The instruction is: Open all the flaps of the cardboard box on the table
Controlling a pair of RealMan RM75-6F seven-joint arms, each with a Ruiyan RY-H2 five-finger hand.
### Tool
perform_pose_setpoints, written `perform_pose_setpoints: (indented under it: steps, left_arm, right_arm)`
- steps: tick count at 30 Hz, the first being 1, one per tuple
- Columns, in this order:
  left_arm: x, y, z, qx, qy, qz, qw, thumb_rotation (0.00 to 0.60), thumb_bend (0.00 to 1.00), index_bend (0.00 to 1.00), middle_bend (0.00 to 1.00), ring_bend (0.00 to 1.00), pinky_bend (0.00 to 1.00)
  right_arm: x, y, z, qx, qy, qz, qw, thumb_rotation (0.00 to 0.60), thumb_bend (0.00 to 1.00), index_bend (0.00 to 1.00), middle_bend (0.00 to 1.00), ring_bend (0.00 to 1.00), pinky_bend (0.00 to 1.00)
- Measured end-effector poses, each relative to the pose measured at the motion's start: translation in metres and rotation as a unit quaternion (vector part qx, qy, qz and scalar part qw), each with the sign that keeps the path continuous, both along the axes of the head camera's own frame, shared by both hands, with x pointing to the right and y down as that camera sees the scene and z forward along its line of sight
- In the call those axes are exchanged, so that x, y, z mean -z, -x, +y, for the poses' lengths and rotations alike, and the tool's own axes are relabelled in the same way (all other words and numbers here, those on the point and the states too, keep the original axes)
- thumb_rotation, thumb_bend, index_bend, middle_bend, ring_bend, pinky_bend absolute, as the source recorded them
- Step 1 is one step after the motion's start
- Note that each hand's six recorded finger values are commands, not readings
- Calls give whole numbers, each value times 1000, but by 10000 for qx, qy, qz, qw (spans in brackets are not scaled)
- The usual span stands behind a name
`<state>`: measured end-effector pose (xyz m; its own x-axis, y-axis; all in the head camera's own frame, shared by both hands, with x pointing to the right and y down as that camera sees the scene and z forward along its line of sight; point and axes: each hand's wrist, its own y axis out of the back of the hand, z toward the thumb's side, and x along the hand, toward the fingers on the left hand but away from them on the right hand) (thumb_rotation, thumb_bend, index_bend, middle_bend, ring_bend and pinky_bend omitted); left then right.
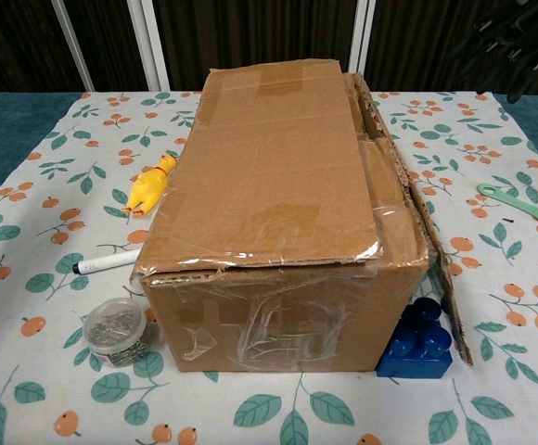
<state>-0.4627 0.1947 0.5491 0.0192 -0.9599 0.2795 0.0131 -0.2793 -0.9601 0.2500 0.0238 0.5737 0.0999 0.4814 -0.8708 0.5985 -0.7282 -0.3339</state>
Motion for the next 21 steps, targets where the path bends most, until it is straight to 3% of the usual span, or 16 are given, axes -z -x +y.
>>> perform_pose_setpoints:
  steps: [21]
  left_arm:
    - [-2, 6, -4, 123, 36, 96, 9999, 600, 586, 157, 80, 99, 118]
  right_arm:
    - [-14, 46, 17, 59, 354, -374, 9987, 600, 903, 216, 182, 290, 425]
